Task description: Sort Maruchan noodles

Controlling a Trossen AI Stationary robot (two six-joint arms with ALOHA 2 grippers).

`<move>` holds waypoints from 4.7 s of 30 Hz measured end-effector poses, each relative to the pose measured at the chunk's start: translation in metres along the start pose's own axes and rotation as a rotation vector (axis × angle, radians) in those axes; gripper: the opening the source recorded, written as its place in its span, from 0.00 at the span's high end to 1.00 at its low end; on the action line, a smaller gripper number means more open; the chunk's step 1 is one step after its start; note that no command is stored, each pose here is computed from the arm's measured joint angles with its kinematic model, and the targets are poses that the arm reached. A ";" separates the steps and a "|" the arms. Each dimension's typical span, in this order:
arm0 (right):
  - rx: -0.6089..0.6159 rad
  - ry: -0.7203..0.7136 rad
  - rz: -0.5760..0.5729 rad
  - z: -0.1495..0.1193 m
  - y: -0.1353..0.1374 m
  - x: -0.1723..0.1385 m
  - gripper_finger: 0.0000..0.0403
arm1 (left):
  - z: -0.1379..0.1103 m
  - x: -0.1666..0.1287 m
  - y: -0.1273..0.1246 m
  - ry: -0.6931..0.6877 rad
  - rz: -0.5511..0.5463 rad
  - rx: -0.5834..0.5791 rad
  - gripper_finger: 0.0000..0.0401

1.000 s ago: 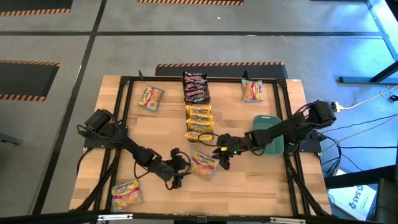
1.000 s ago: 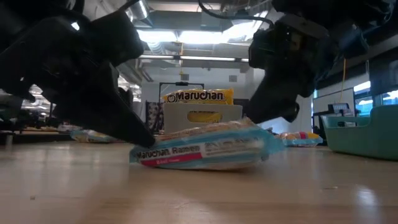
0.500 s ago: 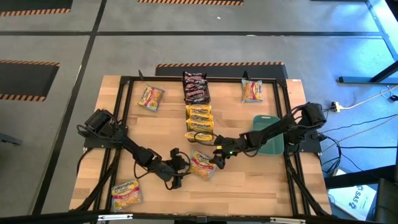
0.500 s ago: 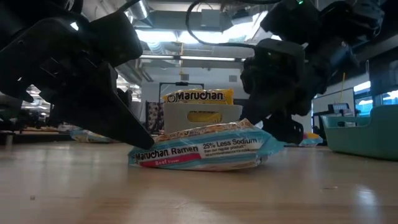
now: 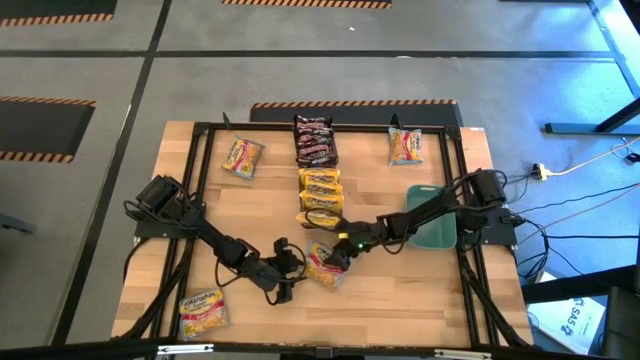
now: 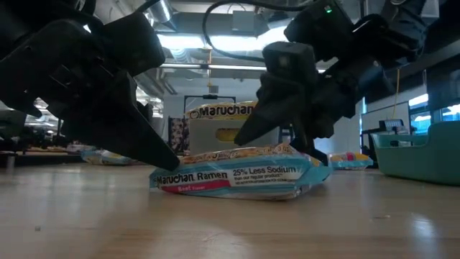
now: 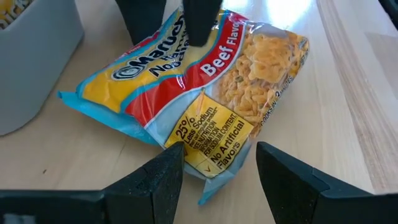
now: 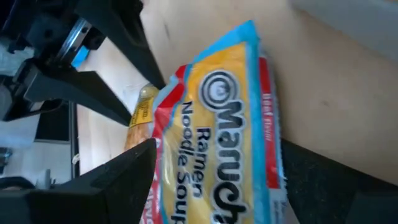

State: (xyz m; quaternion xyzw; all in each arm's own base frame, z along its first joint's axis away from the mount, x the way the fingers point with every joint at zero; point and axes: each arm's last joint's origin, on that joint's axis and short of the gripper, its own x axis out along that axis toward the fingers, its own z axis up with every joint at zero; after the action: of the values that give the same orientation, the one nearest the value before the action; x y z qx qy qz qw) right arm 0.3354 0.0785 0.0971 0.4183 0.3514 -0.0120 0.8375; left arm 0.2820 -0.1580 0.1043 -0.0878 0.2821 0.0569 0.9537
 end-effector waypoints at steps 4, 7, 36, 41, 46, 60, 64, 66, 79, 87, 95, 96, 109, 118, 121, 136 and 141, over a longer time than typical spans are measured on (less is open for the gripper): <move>-0.026 0.040 0.045 0.002 0.008 0.004 0.21 | 0.000 0.000 0.000 0.000 0.002 0.000 0.51; -0.044 0.085 0.079 0.001 0.013 0.006 0.21 | 0.000 0.000 0.000 0.000 0.001 0.001 0.51; -0.193 0.044 0.093 -0.009 0.024 0.007 0.74 | 0.013 -0.014 -0.007 -0.017 -0.078 0.007 0.51; -0.226 0.040 0.094 -0.009 0.024 0.007 0.84 | 0.018 -0.025 -0.010 -0.015 -0.092 0.028 0.51; -0.234 0.052 0.105 -0.010 0.026 0.005 0.91 | 0.021 -0.036 -0.013 -0.008 -0.106 0.042 0.51; -0.362 0.127 0.102 0.002 0.053 -0.047 0.92 | 0.020 -0.044 -0.018 0.000 -0.129 0.052 0.51; -0.387 0.140 0.010 0.004 0.056 -0.073 0.92 | 0.020 -0.043 -0.018 0.003 -0.128 0.047 0.51; -0.403 0.129 -0.015 0.006 0.059 -0.088 0.92 | 0.020 -0.043 -0.017 0.006 -0.127 0.048 0.51; -0.490 0.097 -0.323 0.003 0.052 -0.207 0.92 | 0.019 -0.043 -0.017 0.018 -0.121 0.054 0.51; -0.520 0.042 -0.484 -0.004 0.037 -0.252 0.92 | 0.020 -0.041 -0.014 0.018 -0.113 0.049 0.51; -0.562 0.093 -0.598 -0.011 0.026 -0.267 0.92 | 0.020 -0.041 -0.013 0.022 -0.110 0.051 0.51; -0.565 0.106 -0.616 -0.012 0.024 -0.269 0.92 | 0.021 -0.041 -0.013 0.022 -0.109 0.050 0.51; -0.628 0.191 -0.860 -0.019 0.008 -0.285 0.92 | 0.021 -0.040 -0.012 0.021 -0.107 0.048 0.51; -0.652 0.253 -0.918 -0.022 0.003 -0.290 0.92 | 0.021 -0.040 -0.012 0.021 -0.106 0.048 0.51; -0.696 0.256 -0.934 -0.021 0.003 -0.290 0.92 | 0.022 -0.040 -0.011 0.020 -0.103 0.046 0.51; -0.770 0.354 -0.961 -0.026 -0.006 -0.269 0.92 | 0.021 -0.040 -0.011 0.022 -0.102 0.048 0.51; -0.747 0.437 -1.023 -0.022 -0.010 -0.253 0.92 | 0.021 -0.039 -0.011 0.023 -0.101 0.049 0.51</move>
State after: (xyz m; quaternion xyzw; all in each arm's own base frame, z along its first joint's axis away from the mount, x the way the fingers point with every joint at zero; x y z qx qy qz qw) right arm 0.1290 0.0185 0.2330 -0.1262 0.6476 -0.1998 0.7244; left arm 0.2620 -0.1669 0.1449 -0.0795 0.2894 0.0008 0.9539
